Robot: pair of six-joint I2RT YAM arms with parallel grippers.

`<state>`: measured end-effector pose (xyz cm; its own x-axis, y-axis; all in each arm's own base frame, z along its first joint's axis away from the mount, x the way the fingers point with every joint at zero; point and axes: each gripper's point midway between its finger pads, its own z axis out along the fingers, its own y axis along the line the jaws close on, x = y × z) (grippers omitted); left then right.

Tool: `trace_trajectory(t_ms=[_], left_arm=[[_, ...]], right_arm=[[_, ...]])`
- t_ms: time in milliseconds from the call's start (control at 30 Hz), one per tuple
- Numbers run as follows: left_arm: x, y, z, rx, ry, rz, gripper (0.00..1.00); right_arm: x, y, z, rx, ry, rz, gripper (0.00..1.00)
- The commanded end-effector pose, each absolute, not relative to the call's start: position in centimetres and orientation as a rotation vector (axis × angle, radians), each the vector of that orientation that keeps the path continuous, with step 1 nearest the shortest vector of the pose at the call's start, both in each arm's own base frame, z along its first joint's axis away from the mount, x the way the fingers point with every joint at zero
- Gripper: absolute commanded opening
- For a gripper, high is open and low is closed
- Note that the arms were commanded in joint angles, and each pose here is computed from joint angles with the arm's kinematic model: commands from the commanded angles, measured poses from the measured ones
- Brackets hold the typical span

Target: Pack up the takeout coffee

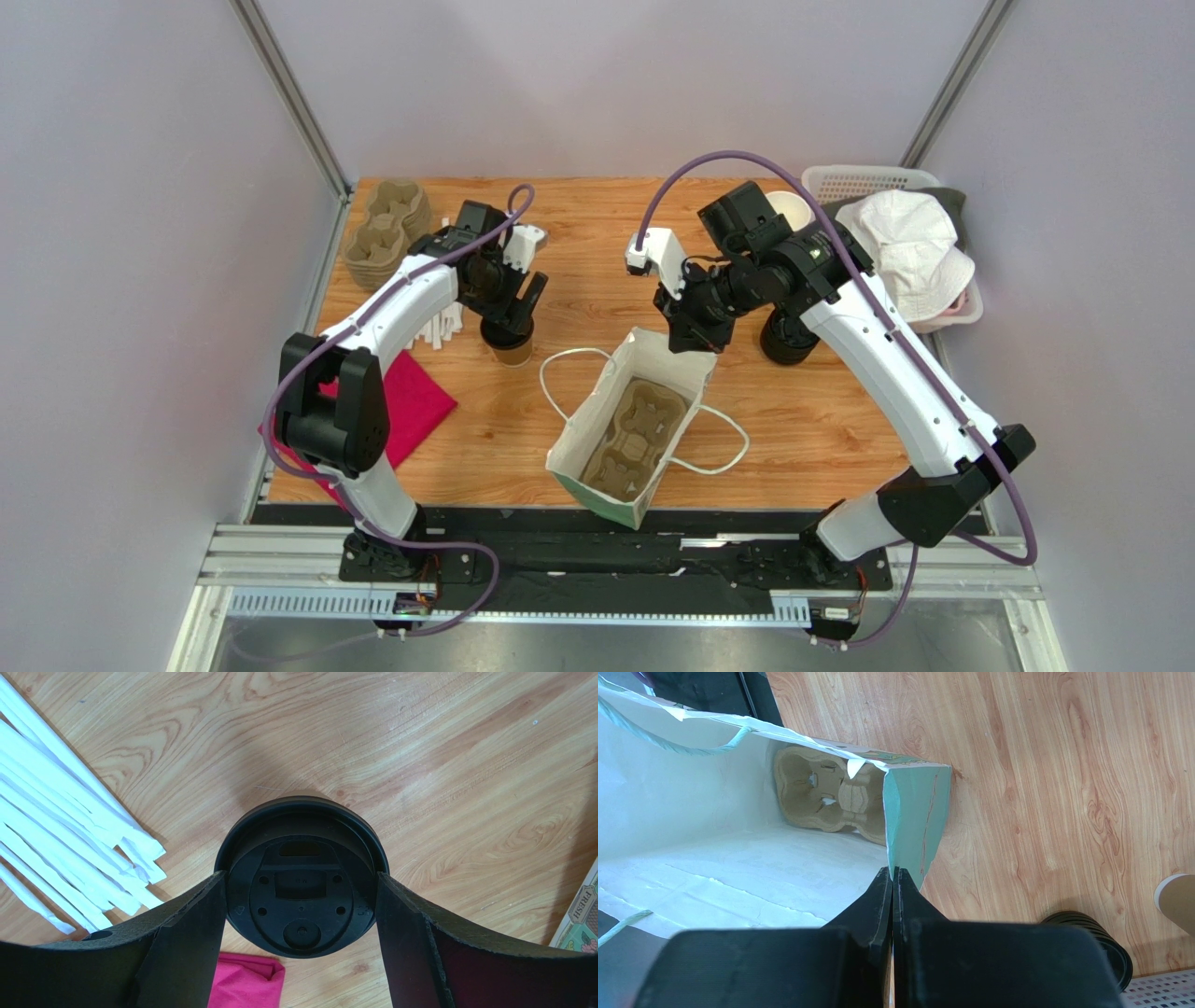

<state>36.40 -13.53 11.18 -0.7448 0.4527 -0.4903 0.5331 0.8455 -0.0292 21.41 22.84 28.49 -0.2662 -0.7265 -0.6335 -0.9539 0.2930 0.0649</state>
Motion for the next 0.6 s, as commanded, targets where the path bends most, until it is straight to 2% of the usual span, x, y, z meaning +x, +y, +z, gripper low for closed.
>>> trace_trajectory(t_ms=[0, 133, 567], left_arm=[[35.9, -13.1, 9.6, 0.699, 2.588, -0.222, 0.78], [35.2, -12.9, 9.0, 0.702, 2.606, -0.222, 0.75], [33.2, -11.4, 5.5, 0.721, 2.709, -0.154, 0.77]], right_arm=[[21.0, 22.5, 29.1, -1.482, 2.082, 0.615, 0.0], [21.0, 22.5, 29.1, -1.481, 2.082, 0.613, 0.0], [20.9, 22.4, 29.0, -1.483, 2.091, 0.611, 0.0]])
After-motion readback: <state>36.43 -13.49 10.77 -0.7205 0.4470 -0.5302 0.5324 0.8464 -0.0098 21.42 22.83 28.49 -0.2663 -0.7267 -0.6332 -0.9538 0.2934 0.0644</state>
